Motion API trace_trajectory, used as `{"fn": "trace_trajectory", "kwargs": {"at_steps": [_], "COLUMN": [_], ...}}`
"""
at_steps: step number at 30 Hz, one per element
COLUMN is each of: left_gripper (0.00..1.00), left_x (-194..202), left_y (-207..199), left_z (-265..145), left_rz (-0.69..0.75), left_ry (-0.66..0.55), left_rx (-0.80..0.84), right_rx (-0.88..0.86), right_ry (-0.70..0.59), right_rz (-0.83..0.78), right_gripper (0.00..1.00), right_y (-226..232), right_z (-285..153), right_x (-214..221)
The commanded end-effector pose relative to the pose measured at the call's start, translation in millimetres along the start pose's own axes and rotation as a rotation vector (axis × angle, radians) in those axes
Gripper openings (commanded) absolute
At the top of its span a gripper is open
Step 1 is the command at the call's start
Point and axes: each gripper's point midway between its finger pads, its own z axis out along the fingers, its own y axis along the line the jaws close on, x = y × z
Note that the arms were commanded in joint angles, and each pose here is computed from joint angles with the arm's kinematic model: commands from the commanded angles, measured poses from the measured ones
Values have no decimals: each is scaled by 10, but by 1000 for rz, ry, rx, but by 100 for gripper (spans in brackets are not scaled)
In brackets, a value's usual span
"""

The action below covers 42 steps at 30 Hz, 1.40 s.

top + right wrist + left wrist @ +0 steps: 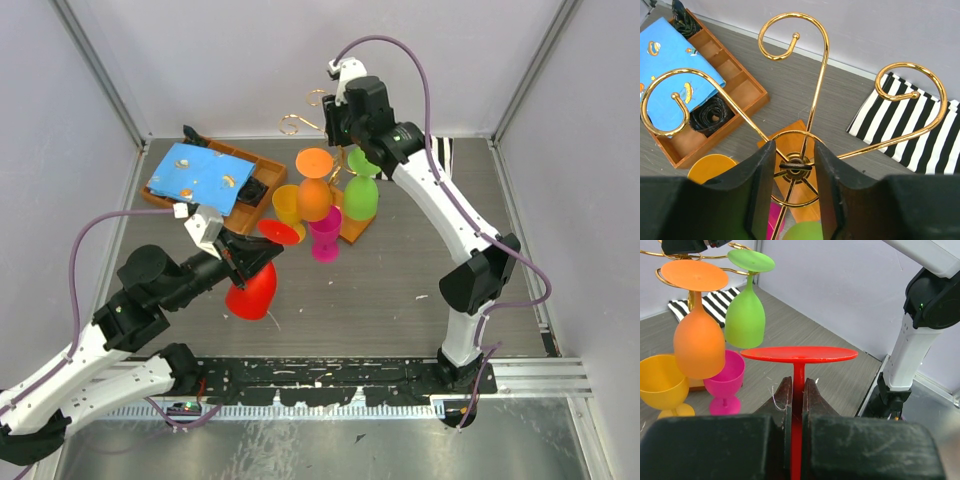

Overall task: Place the wine glass upside down on the wine glass rack
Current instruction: Turn the wine glass upside down at the wine rack.

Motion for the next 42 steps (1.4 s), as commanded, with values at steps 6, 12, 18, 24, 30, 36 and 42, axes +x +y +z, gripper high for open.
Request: {"fn": "trace_trajectory", "kwargs": {"at_steps": [6,12,18,24,30,36,42], "left_gripper": [0,0,0,0,0,0,0], "left_x": [-33,-134,-389,-572,-710,-856,-908], "left_y": [86,237,405,651,981,1180,1341], "left_z": [23,61,106,200,342,481,633], "left_rz": [4,79,216,272,215,235,262], "left_ry": [-27,-59,-121,-172,-220,-279,-304], "left_rx": [-47,-121,-199,-260,-223,-165,-100], "right_rx": [-8,-5,-10,-13,-13,-16,-19], "right_ry": [-61,-65,-67,-62,-67,-67,-64], "right_rz": [10,2,-3,-11,-17,-23,-27], "right_gripper": [28,17,16,16,16,16,15], "right_y": [2,-13,-4,0,-7,-1,6], "right_z": [-165,-171,-169,-165,-169,-164,-149], "right_x": [-143,-134,-141,-120,-140,-141,-132]}}
